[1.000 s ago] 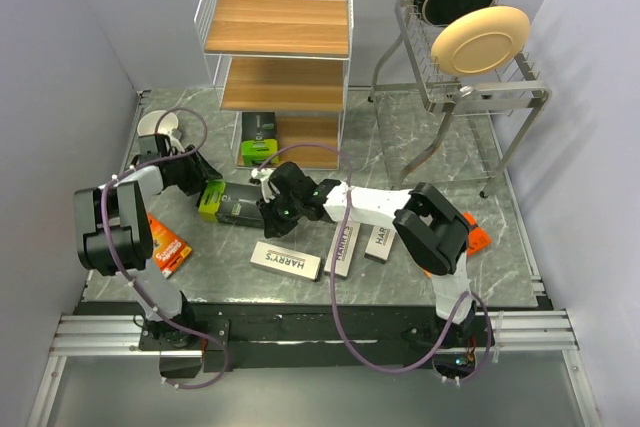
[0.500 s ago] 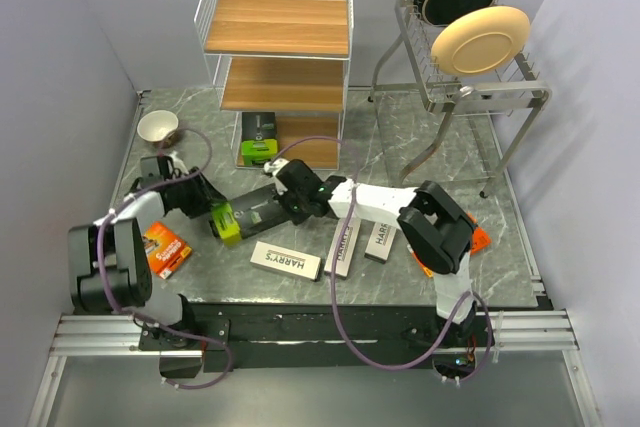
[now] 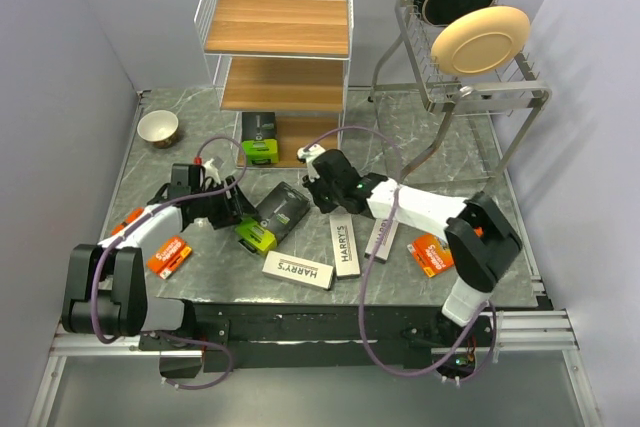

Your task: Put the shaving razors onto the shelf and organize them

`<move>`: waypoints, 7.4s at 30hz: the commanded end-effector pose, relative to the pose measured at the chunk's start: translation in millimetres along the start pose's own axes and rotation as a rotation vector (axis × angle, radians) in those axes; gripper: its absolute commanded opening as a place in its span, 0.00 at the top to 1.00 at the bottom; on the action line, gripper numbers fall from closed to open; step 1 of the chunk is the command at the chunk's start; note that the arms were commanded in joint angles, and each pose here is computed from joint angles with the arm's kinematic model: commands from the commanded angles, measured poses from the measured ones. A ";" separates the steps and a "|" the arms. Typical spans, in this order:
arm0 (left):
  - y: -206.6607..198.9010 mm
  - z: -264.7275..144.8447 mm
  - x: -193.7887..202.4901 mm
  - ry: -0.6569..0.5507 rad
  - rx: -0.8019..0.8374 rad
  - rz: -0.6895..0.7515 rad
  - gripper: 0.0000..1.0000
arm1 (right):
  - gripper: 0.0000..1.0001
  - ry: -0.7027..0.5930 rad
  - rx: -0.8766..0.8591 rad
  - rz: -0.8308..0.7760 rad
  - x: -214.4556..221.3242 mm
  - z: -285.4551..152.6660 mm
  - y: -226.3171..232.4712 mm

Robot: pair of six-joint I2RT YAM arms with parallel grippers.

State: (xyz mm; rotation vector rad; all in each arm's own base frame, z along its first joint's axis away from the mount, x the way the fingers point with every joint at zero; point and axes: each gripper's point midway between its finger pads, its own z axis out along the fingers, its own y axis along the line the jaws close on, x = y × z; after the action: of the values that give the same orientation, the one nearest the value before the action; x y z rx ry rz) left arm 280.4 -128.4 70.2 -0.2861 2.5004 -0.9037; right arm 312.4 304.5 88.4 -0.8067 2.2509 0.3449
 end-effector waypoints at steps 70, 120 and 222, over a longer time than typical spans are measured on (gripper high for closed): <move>77.2 30.7 78.9 0.159 -0.257 -0.454 0.99 | 0.10 0.188 -0.670 0.772 0.1 24.0 116.6; 6.6 21.1 4.6 0.051 -0.086 -0.145 0.83 | 0.73 0.056 -0.704 0.681 -12.6 -9.6 71.7; -86.0 25.2 -33.7 -0.208 -0.050 0.338 0.90 | 0.52 -0.097 -0.255 0.331 -47.1 -10.5 -45.4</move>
State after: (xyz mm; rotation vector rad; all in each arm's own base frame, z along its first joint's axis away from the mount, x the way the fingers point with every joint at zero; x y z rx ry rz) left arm 329.4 -234.9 140.9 0.2186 2.1853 -0.7849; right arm 352.8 283.4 117.3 -0.3412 2.3895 1.0497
